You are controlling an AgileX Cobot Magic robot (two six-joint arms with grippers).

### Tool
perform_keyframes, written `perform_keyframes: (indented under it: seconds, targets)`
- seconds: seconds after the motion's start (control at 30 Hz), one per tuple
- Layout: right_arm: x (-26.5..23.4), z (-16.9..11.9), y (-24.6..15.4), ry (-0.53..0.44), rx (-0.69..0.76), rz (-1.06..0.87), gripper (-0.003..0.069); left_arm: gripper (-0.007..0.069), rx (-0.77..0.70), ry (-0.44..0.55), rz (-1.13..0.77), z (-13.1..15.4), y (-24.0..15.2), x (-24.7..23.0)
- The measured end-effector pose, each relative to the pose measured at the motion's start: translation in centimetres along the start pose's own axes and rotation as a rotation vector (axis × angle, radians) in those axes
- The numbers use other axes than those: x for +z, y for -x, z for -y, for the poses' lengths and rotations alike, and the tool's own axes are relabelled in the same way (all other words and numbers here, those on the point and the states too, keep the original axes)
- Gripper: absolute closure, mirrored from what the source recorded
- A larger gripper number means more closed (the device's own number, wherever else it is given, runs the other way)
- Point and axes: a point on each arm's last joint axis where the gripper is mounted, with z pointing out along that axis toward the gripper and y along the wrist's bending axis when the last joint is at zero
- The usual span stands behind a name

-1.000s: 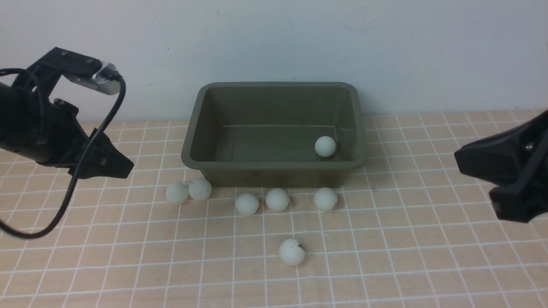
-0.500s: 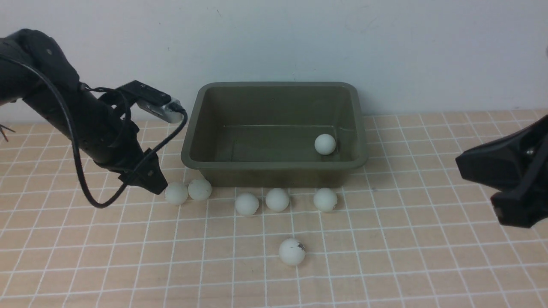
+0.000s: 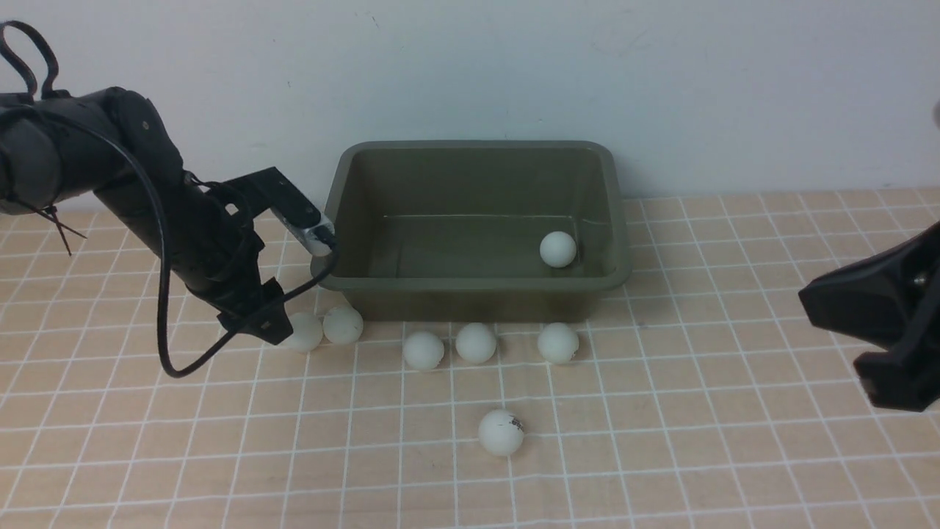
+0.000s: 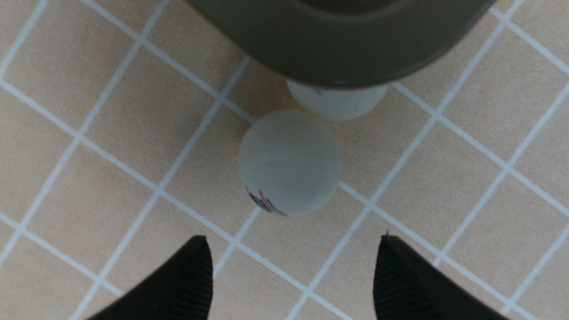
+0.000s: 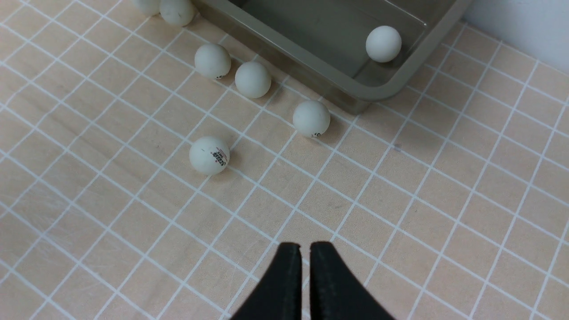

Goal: Put the table tennis balls into the box on the light coffee tablecloth.
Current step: 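Reach for and grasp a ping pong ball on the table beside the basket, then drop the ball into the bin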

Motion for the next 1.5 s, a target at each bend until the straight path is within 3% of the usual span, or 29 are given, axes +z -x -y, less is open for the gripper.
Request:
perform_keyframes:
  seconds: [0.5, 0.57, 0.63, 0.9, 1.03, 1.2, 1.5]
  targets:
    - [0.0, 0.1, 0.0, -0.010, -0.010, -0.001, 0.0636, 0.0223, 0.069, -0.043, 0.030, -0.6, -0.3, 4.2]
    - [0.0, 0.1, 0.0, -0.010, -0.010, -0.001, 0.0636, 0.0263, 0.073, -0.042, 0.040, -0.7, -0.2, 4.4]
    - [0.0, 0.1, 0.0, -0.010, -0.010, -0.001, 0.0636, 0.0309, 0.081, -0.042, 0.045, -0.7, -0.2, 4.4]
    - [0.0, 0.1, 0.0, -0.012, -0.012, -0.002, 0.0636, 0.0309, 0.062, -0.050, -0.003, -0.5, -0.5, 3.7]
    - [0.0, 0.1, 0.0, -0.012, -0.012, -0.002, 0.0636, 0.0309, 0.041, -0.001, -0.063, -0.4, -0.7, 1.3]
    - [0.0, 0.1, 0.0, -0.012, -0.012, -0.002, 0.0636, 0.0309, -0.003, 0.095, 0.061, -0.1, 1.0, -3.1]
    - [0.0, 0.1, 0.0, -0.012, -0.008, -0.002, 0.0636, 0.0309, 0.079, 0.030, 0.352, 1.1, 7.0, -5.7]
